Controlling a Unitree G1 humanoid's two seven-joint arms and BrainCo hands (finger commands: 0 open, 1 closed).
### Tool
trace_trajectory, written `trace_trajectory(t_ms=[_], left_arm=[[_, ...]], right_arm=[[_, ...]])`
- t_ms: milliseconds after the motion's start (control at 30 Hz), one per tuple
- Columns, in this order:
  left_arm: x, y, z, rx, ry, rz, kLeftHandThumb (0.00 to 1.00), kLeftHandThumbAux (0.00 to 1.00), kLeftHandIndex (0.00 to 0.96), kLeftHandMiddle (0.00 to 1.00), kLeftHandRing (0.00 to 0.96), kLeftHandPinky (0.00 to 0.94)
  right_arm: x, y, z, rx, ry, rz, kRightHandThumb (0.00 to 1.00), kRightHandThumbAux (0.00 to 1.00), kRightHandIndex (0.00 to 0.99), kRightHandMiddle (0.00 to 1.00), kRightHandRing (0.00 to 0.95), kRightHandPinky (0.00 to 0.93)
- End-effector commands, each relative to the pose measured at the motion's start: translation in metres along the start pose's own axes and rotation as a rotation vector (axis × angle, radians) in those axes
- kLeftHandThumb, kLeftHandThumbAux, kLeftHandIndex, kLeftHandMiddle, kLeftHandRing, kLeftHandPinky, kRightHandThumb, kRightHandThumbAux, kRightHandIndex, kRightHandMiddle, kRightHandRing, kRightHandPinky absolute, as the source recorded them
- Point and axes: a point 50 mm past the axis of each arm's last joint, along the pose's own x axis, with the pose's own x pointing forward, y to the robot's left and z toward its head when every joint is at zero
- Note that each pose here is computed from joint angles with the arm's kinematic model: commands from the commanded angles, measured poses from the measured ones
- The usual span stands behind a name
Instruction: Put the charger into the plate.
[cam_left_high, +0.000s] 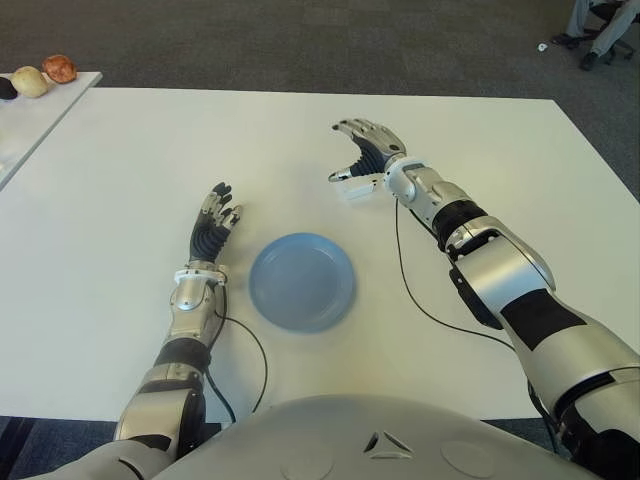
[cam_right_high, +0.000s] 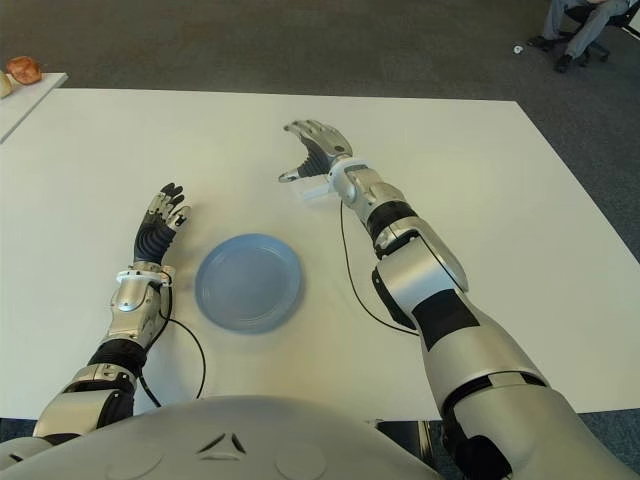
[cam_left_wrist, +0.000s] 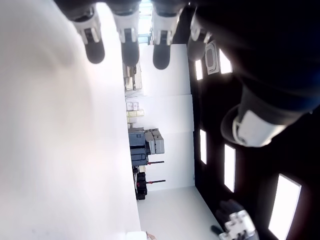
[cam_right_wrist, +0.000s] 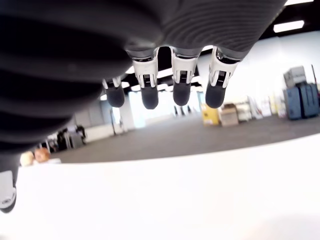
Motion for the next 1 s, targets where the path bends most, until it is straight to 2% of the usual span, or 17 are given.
trace_trajectory(t_ms=[33, 267, 567, 1000], left_arm=[[-0.036, -0.013, -0.043, -0.048, 0.225, -0.009, 0.0, 0.584, 0.038, 0.103, 0.091, 0.095], [-0.036, -0.012, -0.043, -0.051, 0.228, -0.014, 0.0, 0.588, 0.039, 0.102, 0.09, 0.096], [-0.036, -0.013, -0.042, -0.052, 0.222, -0.011, 0.0, 0.587, 0.041, 0.099, 0.088, 0.091], [-0.037, -0.012, -0.042, -0.057, 0.223, -0.008, 0.0, 0.571, 0.056, 0.108, 0.092, 0.085]], right_arm=[[-0.001, 0.002, -0.005, -0.023, 0.035, 0.064, 0.082, 0.436, 0.0, 0.0, 0.0, 0.0], [-0.001, 0.007, -0.006, -0.065, 0.049, 0.108, 0.082, 0.406, 0.0, 0.0, 0.0, 0.0], [-0.002, 0.014, -0.004, -0.091, 0.043, 0.132, 0.006, 0.491, 0.0, 0.0, 0.0, 0.0], [-0.006, 0.024, -0.006, -0.035, 0.053, 0.209, 0.0, 0.545, 0.0, 0.0, 0.0, 0.0]])
